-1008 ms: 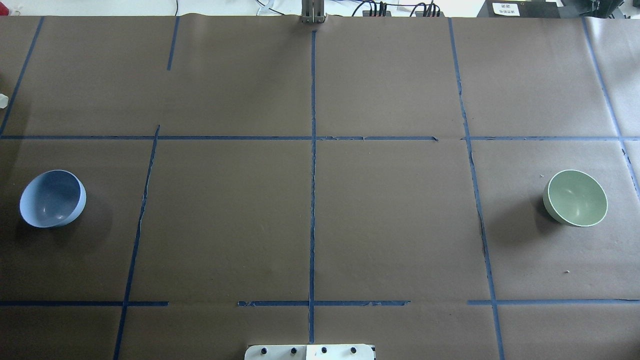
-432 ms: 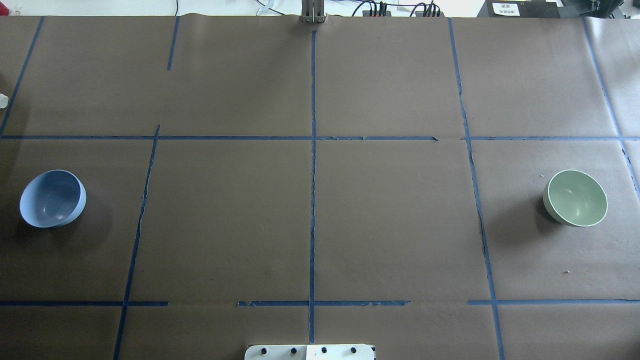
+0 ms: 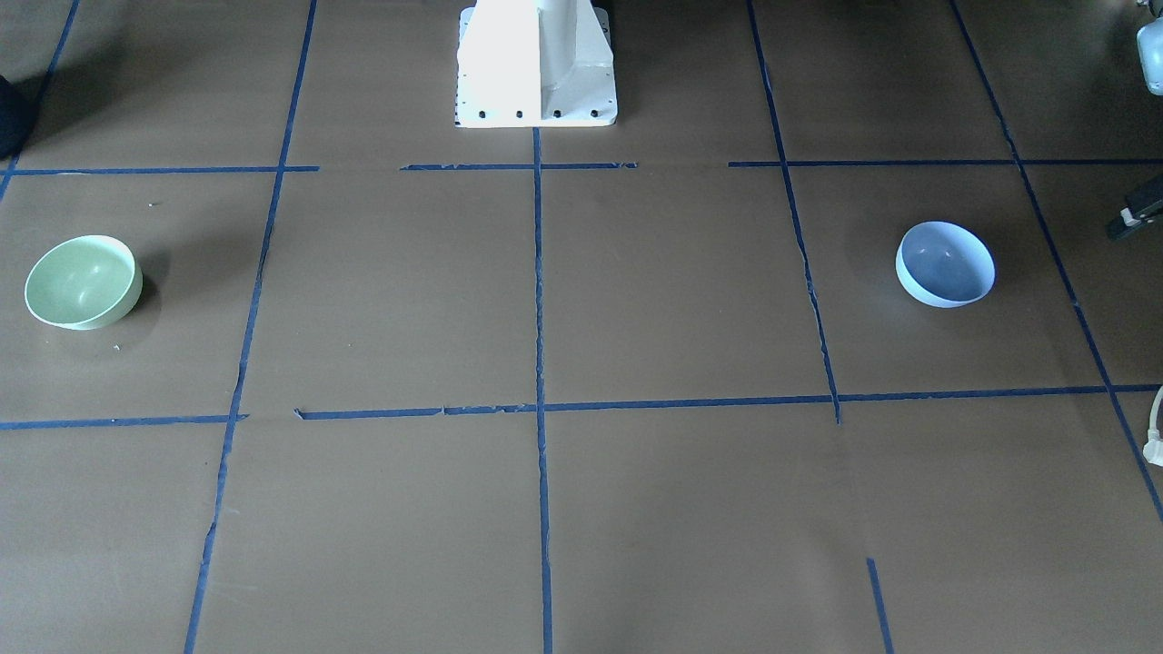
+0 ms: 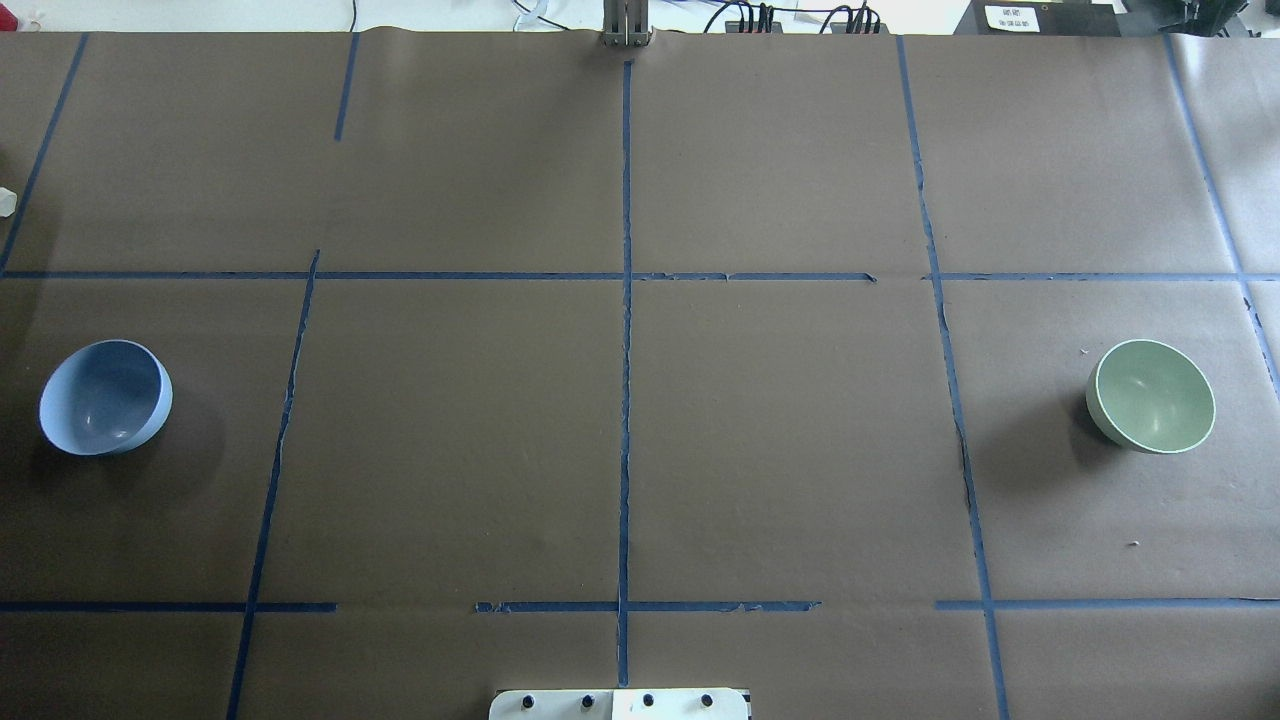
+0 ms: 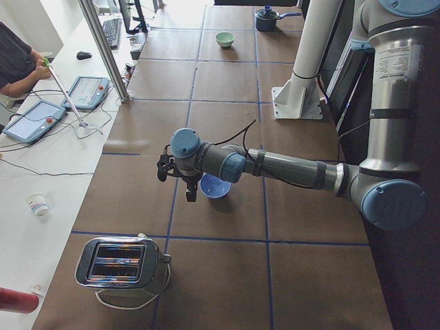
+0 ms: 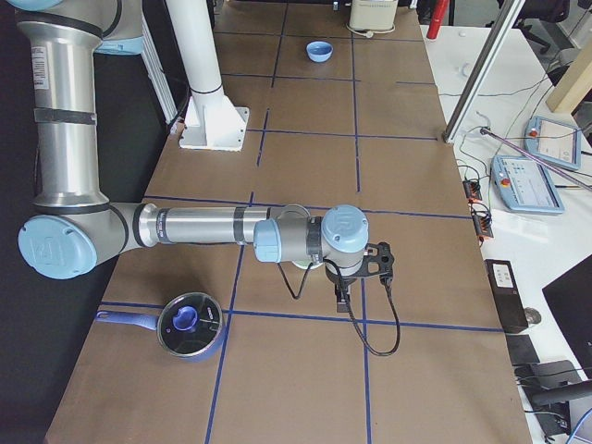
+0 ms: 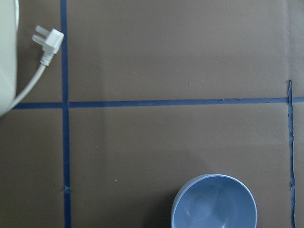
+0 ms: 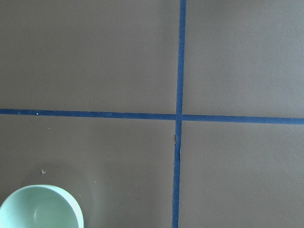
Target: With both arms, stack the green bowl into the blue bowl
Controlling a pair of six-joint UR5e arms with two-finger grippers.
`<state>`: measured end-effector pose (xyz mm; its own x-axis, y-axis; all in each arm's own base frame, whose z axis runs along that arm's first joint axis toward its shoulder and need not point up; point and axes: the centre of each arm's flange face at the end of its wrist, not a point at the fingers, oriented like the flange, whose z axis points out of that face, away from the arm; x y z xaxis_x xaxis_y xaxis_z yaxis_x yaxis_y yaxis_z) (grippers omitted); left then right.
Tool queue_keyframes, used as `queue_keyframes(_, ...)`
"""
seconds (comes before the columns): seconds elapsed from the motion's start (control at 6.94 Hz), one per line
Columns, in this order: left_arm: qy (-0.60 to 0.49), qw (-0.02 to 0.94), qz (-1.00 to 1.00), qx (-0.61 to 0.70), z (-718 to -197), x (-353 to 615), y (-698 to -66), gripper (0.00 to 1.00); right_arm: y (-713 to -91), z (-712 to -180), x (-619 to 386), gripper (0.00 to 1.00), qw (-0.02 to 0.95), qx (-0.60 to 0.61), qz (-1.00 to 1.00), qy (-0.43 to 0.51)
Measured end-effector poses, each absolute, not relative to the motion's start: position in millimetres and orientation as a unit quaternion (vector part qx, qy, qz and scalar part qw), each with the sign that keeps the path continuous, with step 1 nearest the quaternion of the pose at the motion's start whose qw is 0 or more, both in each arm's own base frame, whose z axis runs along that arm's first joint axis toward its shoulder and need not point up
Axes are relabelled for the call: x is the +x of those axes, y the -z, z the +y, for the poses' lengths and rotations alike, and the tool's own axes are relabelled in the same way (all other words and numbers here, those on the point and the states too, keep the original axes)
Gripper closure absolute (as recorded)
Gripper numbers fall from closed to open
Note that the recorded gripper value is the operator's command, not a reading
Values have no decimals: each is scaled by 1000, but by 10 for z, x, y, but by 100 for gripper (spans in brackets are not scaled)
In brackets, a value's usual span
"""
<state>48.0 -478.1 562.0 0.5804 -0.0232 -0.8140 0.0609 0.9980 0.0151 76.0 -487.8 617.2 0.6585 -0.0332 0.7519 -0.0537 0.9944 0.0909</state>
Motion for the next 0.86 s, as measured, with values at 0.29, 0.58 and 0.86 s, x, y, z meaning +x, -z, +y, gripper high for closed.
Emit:
queue_keyframes(0.29, 57, 901, 429, 18, -4596, 1011, -5811, 0, -6162, -4880, 760, 0, 909, 55, -414, -8)
queue_keyframes(0.58, 64, 906, 418, 26, -4542, 1382, -6132, 0, -6146, -4879, 758, 0, 908, 51, -415, -21)
queue_keyframes(0.86, 56, 904, 425, 16, -4456, 1713, -6245, 0, -6106, -4885, 758, 0, 907, 52, -416, -27)
